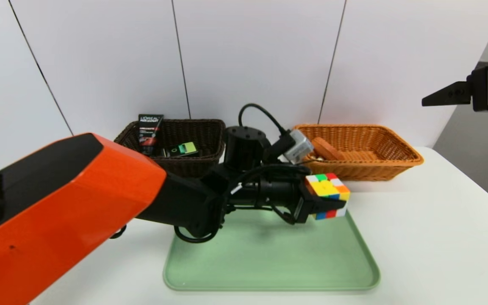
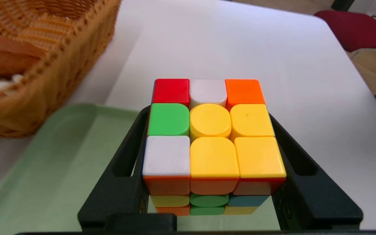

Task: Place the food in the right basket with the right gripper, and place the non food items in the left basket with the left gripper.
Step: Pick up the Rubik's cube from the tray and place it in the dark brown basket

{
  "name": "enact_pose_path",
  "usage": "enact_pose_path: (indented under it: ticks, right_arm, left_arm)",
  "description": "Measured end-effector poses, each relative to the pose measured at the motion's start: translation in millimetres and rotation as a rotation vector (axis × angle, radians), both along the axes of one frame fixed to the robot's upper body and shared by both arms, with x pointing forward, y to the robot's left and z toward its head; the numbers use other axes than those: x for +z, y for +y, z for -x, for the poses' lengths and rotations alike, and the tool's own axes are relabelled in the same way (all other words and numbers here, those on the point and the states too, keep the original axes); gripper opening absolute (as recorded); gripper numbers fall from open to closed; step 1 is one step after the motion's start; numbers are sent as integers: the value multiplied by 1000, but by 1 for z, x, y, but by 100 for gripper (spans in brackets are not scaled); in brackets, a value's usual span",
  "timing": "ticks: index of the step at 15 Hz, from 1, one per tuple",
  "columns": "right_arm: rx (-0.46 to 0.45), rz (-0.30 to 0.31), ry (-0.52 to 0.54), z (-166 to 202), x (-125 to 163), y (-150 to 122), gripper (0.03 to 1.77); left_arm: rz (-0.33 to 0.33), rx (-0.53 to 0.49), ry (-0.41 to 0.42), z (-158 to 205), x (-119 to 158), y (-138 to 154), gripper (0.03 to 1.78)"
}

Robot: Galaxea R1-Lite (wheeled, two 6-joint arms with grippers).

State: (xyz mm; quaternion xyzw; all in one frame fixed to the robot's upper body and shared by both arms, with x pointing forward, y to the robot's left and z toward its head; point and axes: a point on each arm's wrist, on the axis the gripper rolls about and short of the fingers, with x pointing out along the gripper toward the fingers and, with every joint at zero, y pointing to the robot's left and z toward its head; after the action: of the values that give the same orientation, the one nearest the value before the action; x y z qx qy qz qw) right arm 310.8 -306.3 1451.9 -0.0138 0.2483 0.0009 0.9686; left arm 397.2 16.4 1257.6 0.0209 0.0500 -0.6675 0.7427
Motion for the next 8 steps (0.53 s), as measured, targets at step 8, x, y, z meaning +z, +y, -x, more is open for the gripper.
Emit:
enact_pose_path:
  ticks: [8]
  right_arm:
    - [24, -7, 34, -4, -9, 3, 170]
  left_arm:
    - [16, 476, 19, -34, 130, 77, 99]
